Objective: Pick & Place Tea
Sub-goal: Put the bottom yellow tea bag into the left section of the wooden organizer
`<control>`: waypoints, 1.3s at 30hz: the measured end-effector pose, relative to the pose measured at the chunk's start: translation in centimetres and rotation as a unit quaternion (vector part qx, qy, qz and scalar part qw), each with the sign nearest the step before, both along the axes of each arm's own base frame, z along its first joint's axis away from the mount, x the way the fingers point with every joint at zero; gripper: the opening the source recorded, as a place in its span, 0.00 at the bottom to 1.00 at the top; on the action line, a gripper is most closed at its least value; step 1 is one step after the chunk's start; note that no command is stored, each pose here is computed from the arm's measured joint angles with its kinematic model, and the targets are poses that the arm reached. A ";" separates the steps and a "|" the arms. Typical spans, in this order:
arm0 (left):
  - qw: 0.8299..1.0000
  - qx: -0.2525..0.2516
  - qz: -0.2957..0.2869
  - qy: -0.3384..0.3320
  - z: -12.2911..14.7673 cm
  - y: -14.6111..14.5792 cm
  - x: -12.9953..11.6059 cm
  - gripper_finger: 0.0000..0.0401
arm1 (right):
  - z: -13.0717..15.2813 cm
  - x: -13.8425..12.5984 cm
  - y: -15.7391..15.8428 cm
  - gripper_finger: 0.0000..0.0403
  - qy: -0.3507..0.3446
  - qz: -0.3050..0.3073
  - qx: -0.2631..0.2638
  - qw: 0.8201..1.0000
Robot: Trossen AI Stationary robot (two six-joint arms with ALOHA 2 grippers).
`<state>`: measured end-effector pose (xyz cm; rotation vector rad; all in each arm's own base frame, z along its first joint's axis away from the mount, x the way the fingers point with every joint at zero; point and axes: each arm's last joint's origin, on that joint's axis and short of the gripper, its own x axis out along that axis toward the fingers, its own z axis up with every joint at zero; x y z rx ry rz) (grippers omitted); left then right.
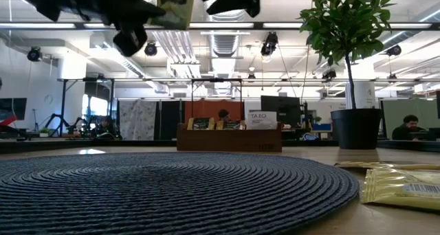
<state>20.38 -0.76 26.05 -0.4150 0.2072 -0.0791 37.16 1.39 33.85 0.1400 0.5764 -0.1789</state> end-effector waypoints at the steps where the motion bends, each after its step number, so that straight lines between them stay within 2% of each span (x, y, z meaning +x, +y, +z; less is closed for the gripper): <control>1: 1.000 0.003 -0.001 0.008 -0.3 0.5 0.0 0.01 | 0.0 0.4 -0.1 0.45 0.010 0.002 -0.004 1.000; 6: 1.000 -0.002 -0.004 0.004 -0.7 2.5 0.1 0.01 | 0.0 1.5 -0.4 0.45 0.053 0.005 -0.018 0.998; 9: 1.000 0.001 -0.010 0.004 -0.9 3.3 0.1 0.01 | 0.1 2.1 -0.7 0.45 0.053 0.006 -0.024 0.998; 17: 1.000 0.010 -0.017 0.006 -1.3 3.8 0.7 0.01 | 0.4 2.4 -2.8 0.45 0.057 0.016 -0.072 0.996; 23: 0.999 0.031 -0.008 0.003 -0.6 4.4 1.7 0.01 | 0.4 2.3 -4.4 0.45 0.050 0.050 -0.017 0.997; 27: 0.999 0.048 -0.006 0.010 -0.7 4.8 2.6 0.01 | 0.4 2.3 -4.8 0.45 0.051 0.049 -0.013 0.997; 35: 0.998 0.042 0.020 0.049 -2.3 6.2 2.9 0.01 | 1.6 1.1 -4.9 0.45 0.073 0.047 -0.011 0.996; 39: 0.998 0.054 0.016 0.034 -1.9 6.4 2.9 0.01 | 1.7 0.9 -4.8 0.45 0.080 0.054 -0.017 0.995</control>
